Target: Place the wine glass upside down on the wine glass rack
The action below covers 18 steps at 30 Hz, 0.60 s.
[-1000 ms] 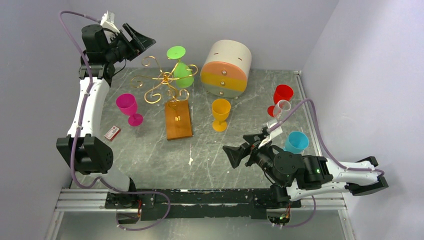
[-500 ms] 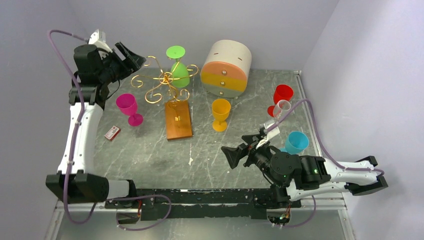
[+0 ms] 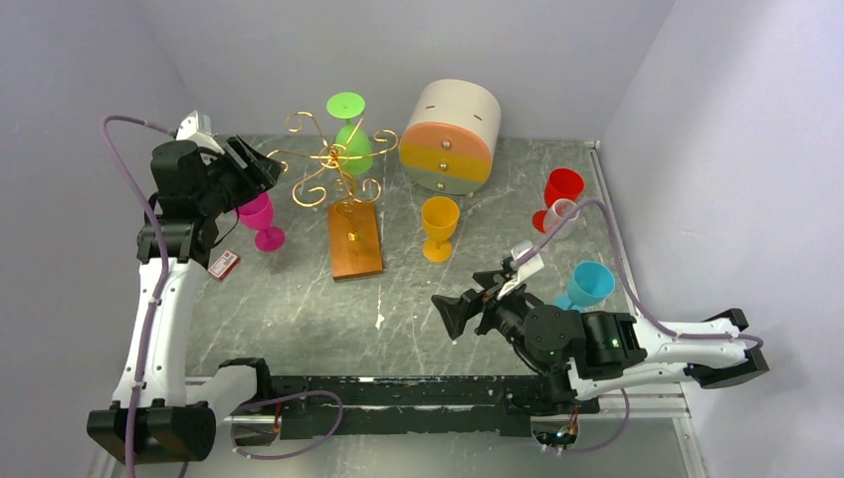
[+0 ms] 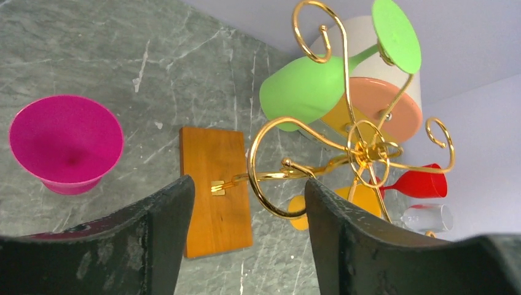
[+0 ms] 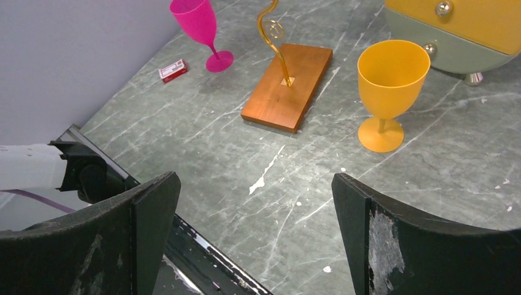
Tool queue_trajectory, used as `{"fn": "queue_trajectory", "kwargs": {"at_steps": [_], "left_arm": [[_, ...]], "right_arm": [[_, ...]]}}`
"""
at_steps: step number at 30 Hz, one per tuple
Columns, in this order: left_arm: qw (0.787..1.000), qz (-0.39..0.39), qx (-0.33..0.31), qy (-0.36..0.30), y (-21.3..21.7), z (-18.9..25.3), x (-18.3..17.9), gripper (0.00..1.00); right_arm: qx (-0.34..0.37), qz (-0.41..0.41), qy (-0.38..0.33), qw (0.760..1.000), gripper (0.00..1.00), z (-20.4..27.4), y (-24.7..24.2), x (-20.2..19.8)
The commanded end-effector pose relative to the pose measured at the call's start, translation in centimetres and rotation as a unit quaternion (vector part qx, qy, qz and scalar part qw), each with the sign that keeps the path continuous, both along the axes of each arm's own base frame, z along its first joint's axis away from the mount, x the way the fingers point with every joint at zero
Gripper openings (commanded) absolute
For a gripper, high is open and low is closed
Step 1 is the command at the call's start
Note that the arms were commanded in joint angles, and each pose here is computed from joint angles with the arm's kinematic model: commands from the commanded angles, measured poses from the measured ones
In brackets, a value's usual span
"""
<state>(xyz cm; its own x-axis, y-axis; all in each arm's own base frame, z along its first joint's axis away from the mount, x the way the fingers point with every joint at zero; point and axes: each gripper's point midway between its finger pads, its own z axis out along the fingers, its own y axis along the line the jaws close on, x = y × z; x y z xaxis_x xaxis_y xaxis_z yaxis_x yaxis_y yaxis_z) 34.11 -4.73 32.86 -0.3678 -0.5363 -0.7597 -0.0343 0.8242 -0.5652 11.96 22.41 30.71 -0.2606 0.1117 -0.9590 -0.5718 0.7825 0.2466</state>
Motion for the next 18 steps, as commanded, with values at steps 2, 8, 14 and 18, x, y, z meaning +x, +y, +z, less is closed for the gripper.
{"fn": "queue_trajectory", "kwargs": {"at_steps": [2, 8, 14, 18], "left_arm": [[1.0, -0.021, -0.006, 0.02, -0.6, -1.2, -1.9, 0.75], [0.999, 0.035, -0.011, 0.014, 0.8, -1.7, -3.5, 0.88], [0.985, 0.167, -0.028, 0.04, 4.5, -4.3, -4.8, 0.96], [0.96, 0.267, -0.056, 0.066, 6.9, -6.6, -5.9, 0.88]], "right_arm": [[0.008, 0.003, 0.0, 1.0, 1.0, 0.0, 1.0, -0.1], [-0.004, 0.005, -0.005, 1.0, 1.0, -0.5, 1.9, -0.2], [-0.021, -0.009, -0.004, 1.0, 1.0, -0.8, 1.8, 0.1], [-0.018, -0.003, -0.002, 1.0, 1.0, -0.9, 2.3, -0.1]]}}
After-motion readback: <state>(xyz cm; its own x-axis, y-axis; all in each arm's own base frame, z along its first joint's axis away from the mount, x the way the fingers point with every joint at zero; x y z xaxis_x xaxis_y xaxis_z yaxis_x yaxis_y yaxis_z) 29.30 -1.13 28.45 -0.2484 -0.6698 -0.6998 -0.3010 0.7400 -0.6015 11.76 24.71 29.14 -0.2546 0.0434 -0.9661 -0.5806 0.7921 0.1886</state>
